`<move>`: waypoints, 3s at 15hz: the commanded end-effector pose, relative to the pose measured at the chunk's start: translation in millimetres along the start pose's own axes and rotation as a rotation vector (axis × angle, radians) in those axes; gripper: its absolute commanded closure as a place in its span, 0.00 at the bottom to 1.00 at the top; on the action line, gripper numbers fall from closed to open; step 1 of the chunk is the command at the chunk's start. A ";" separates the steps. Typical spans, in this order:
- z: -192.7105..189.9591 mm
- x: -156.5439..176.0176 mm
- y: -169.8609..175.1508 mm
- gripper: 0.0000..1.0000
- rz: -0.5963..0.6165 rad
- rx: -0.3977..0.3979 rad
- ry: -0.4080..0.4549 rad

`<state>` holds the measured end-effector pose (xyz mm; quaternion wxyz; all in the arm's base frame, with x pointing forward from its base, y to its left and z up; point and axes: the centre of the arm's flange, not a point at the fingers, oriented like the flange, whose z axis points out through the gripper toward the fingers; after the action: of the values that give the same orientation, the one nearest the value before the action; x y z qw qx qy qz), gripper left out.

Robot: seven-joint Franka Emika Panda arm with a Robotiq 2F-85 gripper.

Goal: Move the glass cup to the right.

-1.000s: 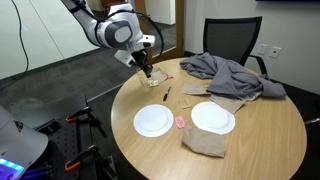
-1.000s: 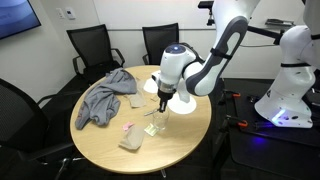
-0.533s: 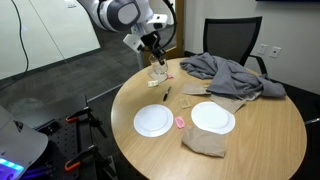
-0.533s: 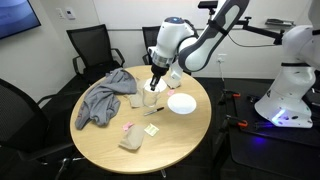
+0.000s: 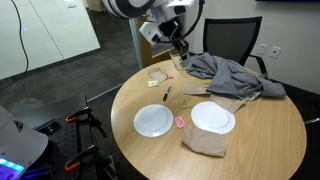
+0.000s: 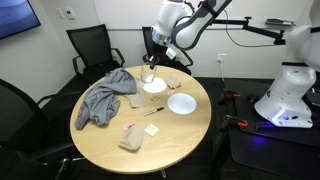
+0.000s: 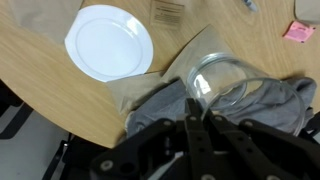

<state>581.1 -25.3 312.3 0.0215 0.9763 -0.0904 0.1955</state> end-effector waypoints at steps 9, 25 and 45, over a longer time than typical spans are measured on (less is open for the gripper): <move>8.4 25.5 101.5 0.99 0.259 -0.112 -0.064; 47.0 -23.8 195.2 0.99 0.473 -0.208 -0.164; 56.5 -76.9 228.6 0.99 0.601 -0.307 -0.226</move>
<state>510.2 -245.4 222.6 0.0949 0.9136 -0.3889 0.0718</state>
